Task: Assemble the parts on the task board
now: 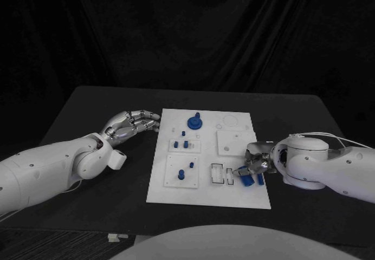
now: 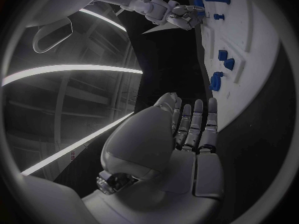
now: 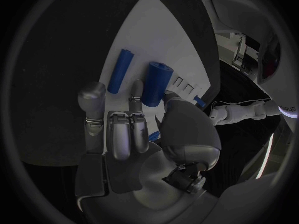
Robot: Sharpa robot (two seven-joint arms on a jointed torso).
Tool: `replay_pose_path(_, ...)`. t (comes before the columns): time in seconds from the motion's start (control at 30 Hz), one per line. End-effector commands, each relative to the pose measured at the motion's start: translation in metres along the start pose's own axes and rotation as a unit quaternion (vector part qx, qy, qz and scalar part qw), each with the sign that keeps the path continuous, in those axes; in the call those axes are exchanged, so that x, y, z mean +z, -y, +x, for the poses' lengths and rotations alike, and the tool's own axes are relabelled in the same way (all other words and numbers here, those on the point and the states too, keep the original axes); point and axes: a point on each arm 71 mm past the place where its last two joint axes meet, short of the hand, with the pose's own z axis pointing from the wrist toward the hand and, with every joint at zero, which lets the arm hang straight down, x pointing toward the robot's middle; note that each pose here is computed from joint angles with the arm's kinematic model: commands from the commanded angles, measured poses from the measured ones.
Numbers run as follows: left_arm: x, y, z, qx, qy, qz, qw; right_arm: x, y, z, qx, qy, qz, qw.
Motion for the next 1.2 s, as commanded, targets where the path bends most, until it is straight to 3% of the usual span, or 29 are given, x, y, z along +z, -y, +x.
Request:
replay_pose_path(0.03,0.0005,0.0001,0.0019,-0.008,-0.005,0.004,1.0,0.001,0.002,0.007,0.007,-0.019,0.005,1.0)
replay_pose_path(0.33,0.0003,-0.0005,0.0013,-0.008,-0.005,0.003,1.0,-0.003,0.003,0.006,0.083,-0.006,-0.008,0.997)
replay_pose_path(0.7,-0.0003,-0.0007,0.0008,-0.007,-0.003,0.001,1.0,-0.017,-0.003,-0.012,0.218,0.035,-0.039,0.975)
replay_pose_path(1.2,0.001,-0.0007,0.0032,-0.009,-0.006,0.001,1.0,-0.009,-0.019,-0.011,0.248,0.033,-0.046,0.967)
